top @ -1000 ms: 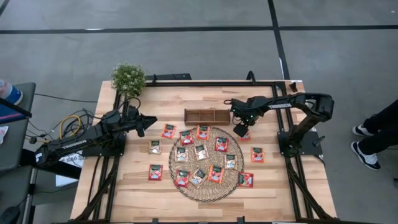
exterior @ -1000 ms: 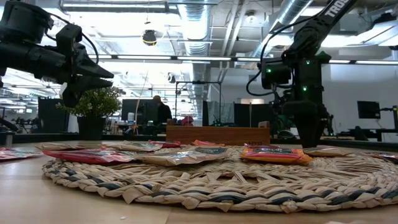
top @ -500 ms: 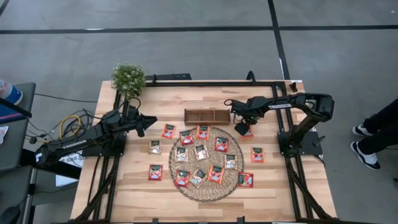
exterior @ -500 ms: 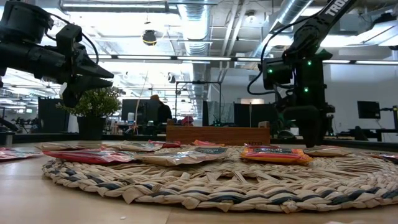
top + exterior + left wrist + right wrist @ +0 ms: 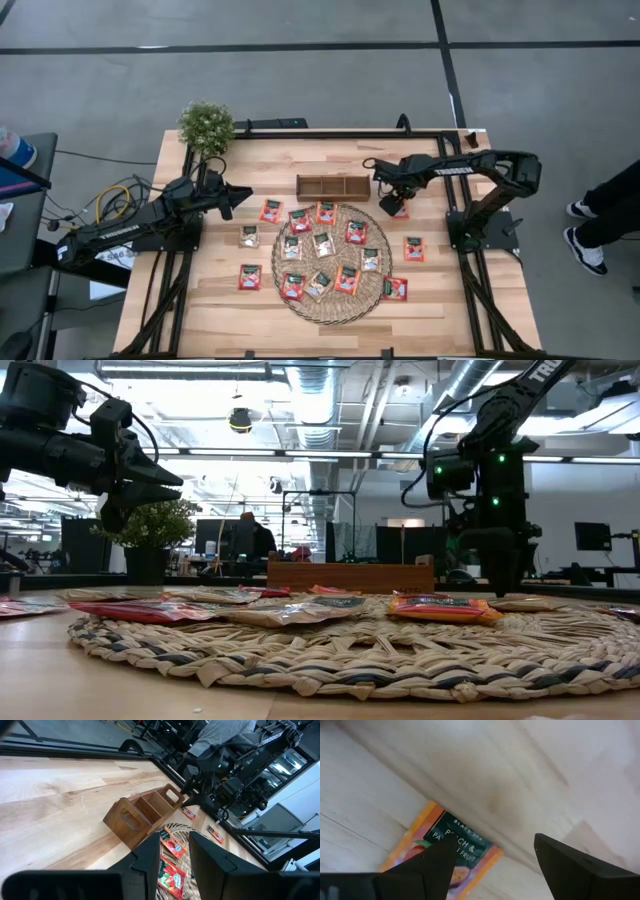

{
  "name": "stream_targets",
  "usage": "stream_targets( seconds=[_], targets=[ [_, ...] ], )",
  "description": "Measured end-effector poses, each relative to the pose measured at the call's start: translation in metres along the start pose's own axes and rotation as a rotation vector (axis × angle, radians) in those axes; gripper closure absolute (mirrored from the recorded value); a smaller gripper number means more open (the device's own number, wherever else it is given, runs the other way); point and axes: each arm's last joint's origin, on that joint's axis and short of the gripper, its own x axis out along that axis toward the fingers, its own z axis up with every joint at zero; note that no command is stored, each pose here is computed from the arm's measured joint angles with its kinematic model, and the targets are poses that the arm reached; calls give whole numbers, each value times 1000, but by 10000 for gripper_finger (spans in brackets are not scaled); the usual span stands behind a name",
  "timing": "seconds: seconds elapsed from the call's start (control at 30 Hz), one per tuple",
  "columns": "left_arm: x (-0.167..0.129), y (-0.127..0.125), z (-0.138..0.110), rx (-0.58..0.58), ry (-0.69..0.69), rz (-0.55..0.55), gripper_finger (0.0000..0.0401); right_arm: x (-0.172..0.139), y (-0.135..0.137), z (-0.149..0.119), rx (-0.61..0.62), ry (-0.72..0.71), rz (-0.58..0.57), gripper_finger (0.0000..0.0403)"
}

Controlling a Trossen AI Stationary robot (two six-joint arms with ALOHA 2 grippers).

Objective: Pick & Place Tea
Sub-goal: Put the orange tea bag to the right of the wooden organizer

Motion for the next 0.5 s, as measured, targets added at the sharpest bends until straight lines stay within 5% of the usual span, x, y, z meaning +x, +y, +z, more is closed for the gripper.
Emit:
stream_targets(
  seconds=[0.5],
  targets=[
    [0,0,0,-1,0,0,306,-13,2,-2,-297,-47,39,143]
  ],
)
